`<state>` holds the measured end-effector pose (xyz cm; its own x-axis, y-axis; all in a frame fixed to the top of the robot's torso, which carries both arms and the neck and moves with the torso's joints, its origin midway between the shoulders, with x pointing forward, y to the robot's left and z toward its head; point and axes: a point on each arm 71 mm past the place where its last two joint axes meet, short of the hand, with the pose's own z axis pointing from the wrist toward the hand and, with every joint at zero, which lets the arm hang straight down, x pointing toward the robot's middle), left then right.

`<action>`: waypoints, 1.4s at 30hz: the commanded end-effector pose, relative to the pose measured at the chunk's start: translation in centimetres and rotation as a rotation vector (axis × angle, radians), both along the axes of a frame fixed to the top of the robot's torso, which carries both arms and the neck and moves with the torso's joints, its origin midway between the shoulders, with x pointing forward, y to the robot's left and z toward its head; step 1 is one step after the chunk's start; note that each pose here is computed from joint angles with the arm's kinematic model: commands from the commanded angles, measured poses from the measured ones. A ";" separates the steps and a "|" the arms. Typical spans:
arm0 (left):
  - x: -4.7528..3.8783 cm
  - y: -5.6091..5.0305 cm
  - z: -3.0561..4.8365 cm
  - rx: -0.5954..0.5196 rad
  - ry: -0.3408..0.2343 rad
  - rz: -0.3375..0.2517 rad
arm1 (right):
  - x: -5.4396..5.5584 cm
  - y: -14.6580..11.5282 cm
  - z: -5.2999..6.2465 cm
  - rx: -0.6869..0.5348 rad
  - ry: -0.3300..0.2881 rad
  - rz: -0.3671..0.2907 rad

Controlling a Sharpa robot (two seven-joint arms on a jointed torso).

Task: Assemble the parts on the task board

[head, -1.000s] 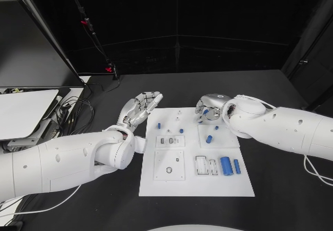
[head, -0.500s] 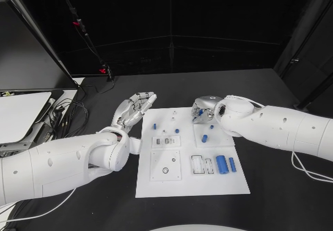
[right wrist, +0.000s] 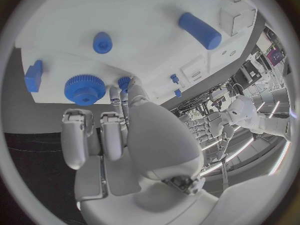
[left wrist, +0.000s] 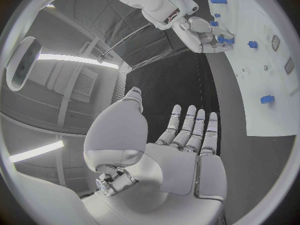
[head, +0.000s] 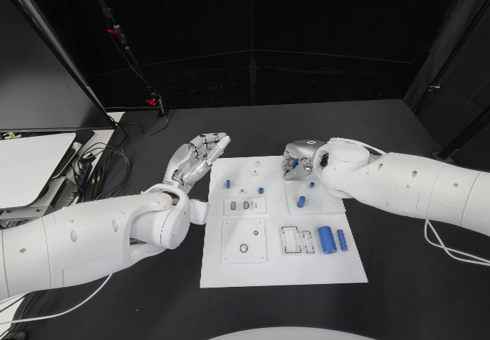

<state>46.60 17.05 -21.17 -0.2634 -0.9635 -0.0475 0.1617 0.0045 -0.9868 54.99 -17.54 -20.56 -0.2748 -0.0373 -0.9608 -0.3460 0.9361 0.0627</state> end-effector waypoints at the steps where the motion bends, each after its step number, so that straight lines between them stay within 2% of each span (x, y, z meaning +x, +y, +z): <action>1: -0.71 0.0 2.32 -0.088 -0.320 -0.028 | -0.1 0.0 -0.3 -0.018 0.016 0.005; 7: -0.62 0.1 2.28 -0.085 -0.319 -0.025 | -0.1 0.2 -0.2 -0.001 -0.006 0.020; 11: -0.58 0.1 2.26 -0.084 -0.317 -0.023 | -0.2 0.4 0.0 0.010 -0.045 0.038; 20: -0.49 0.2 2.20 -0.082 -0.313 -0.023 | -0.3 0.7 1.4 0.115 -0.208 0.078; 24: -0.46 0.2 2.17 -0.081 -0.311 -0.022 | -0.5 0.9 2.2 0.182 -0.300 0.114; 27: -0.42 0.2 2.15 -0.080 -0.310 -0.022 | -0.7 1.1 2.6 0.214 -0.342 0.137; 33: -0.34 0.2 2.12 -0.079 -0.309 -0.021 | -0.7 1.7 2.8 0.234 -0.358 0.164; 42: -0.21 0.1 2.06 -0.078 -0.308 -0.022 | -0.2 3.2 2.4 0.218 -0.306 0.199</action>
